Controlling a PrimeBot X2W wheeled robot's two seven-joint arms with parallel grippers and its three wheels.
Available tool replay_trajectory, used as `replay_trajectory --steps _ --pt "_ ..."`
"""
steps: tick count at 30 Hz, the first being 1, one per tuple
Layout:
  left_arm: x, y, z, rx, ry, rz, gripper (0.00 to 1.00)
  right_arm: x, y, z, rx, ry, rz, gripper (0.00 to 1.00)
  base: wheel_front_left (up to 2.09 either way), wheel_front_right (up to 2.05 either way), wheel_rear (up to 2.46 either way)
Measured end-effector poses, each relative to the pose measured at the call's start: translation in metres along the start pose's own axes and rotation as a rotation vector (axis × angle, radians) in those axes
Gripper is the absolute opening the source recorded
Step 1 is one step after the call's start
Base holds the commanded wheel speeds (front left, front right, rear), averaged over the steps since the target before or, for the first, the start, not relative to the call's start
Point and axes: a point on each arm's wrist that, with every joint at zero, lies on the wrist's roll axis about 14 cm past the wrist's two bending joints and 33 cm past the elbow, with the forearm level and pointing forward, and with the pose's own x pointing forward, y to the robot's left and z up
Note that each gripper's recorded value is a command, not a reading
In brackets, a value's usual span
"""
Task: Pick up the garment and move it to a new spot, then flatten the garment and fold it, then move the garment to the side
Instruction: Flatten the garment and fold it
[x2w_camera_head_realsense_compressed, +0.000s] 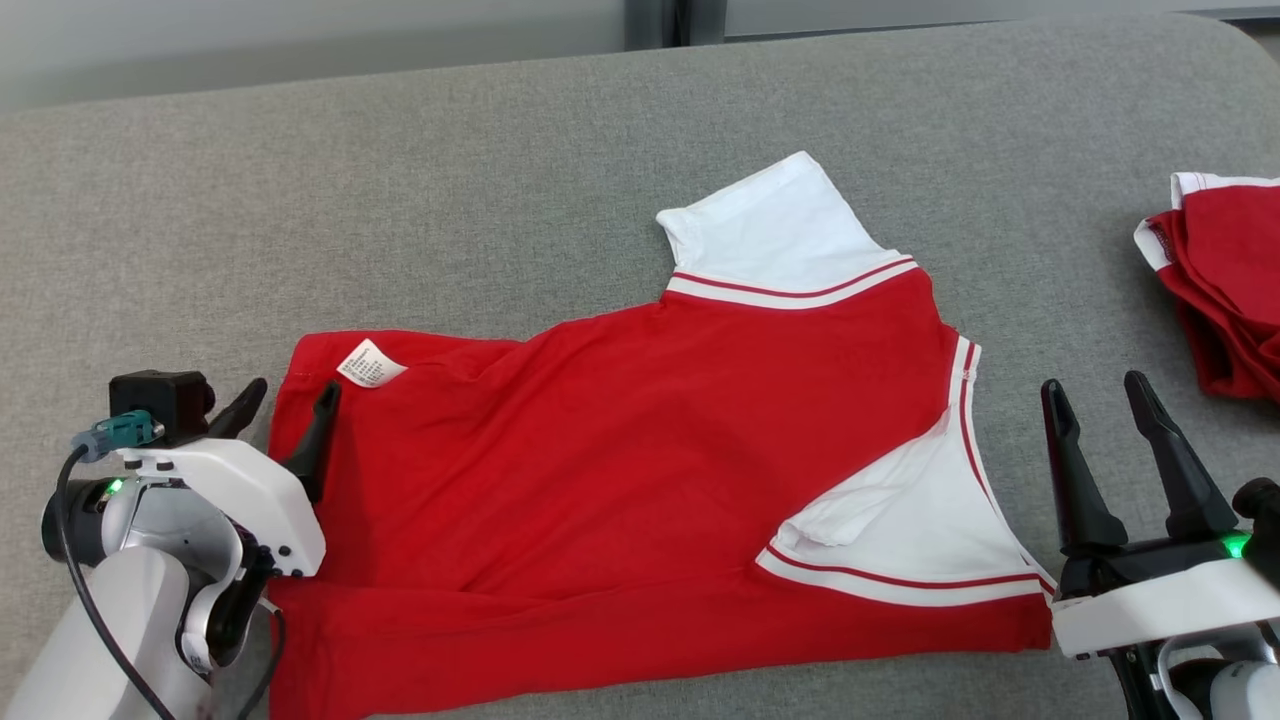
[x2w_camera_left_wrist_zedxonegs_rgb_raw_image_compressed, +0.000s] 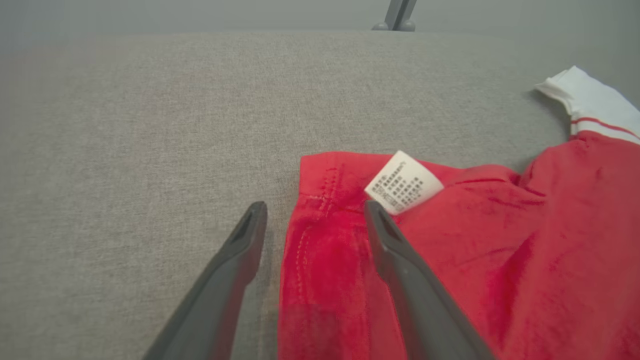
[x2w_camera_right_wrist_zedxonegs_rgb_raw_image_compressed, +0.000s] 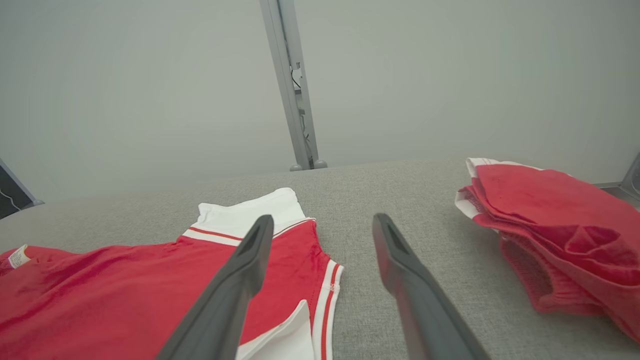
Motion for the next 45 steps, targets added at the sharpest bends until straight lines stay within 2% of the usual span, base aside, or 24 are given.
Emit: replay_trajectory --steps 3,5,6,12,19,23,29,36,40,45 --pt "0.007 0.001 -0.006 -0.006 0.030 -0.005 1.00 0.001 -0.002 -0.003 0.002 0.004 -0.005 1.00 0.00 0.00 0.00" --pt "0.010 0.001 -0.008 -0.006 0.039 -0.015 0.36 0.001 -0.005 -0.006 0.002 0.014 -0.014 1.00 0.00 0.00 0.00" --pt "0.010 0.000 -0.008 -0.007 0.040 -0.020 0.00 0.001 -0.006 -0.007 0.001 0.014 -0.016 1.00 0.00 0.00 0.00" --pt "0.014 0.001 -0.006 0.000 0.031 -0.033 0.00 0.010 -0.010 -0.006 0.003 0.009 -0.020 1.00 0.00 0.00 0.00" --pt "0.021 0.000 0.001 0.007 0.009 -0.040 0.00 0.046 -0.021 0.000 -0.015 -0.017 -0.006 1.00 0.00 0.00 0.00" --pt "0.027 0.002 0.004 0.012 0.000 -0.042 0.00 0.083 -0.013 -0.002 -0.013 -0.010 0.041 1.00 0.00 0.00 0.00" --pt "0.038 0.004 0.010 0.015 -0.016 -0.042 0.00 0.144 0.019 -0.014 0.007 0.036 0.145 1.00 0.00 0.00 0.00" --pt "0.042 0.009 0.008 0.015 -0.014 -0.038 0.00 0.193 0.056 -0.053 -0.036 0.233 0.256 1.00 0.00 0.00 0.00" --pt "0.042 0.013 0.004 0.014 -0.007 -0.032 0.00 0.199 0.070 -0.084 -0.066 0.392 0.300 1.00 0.00 0.00 0.00" --pt "0.044 0.015 0.004 0.016 -0.013 -0.032 0.00 0.199 0.069 -0.106 -0.097 0.529 0.310 1.00 0.00 0.00 0.00"
